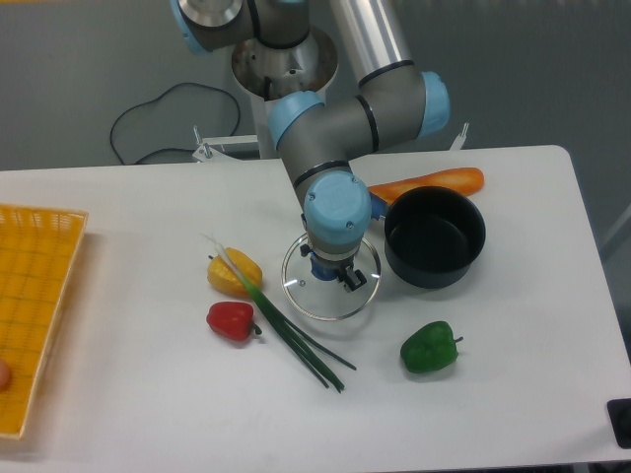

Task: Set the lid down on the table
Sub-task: 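Lower the glass lid onto the table near the green onions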

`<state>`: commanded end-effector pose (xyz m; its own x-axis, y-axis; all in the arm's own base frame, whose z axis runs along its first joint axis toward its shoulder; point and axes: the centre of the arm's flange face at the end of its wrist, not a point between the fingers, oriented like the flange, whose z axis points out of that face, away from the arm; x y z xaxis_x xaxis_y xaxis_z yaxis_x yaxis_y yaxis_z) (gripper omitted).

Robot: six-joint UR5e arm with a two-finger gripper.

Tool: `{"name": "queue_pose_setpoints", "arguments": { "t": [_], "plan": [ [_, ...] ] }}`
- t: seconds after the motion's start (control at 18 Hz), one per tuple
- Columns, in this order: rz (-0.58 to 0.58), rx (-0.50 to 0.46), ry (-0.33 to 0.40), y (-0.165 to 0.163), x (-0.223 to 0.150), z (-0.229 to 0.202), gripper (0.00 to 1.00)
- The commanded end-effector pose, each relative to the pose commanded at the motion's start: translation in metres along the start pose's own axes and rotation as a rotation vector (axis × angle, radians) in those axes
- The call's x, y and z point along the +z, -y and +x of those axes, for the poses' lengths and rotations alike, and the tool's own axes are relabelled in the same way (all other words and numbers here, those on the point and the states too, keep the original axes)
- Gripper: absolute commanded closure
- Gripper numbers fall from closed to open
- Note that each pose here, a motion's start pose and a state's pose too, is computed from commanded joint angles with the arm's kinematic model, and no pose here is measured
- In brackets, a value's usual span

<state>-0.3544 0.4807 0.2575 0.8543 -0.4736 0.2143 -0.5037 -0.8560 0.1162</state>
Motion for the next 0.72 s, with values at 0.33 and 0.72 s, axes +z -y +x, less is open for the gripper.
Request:
{"name": "queue_pose_setpoints", "arguments": {
  "t": [0.33,0.72],
  "plan": [
    [-0.005,0.005,-0.022,0.001,0.011,0.002,0.37],
    [-0.006,0.007,-0.030,0.003,0.016,0.001,0.37]
  ]
}}
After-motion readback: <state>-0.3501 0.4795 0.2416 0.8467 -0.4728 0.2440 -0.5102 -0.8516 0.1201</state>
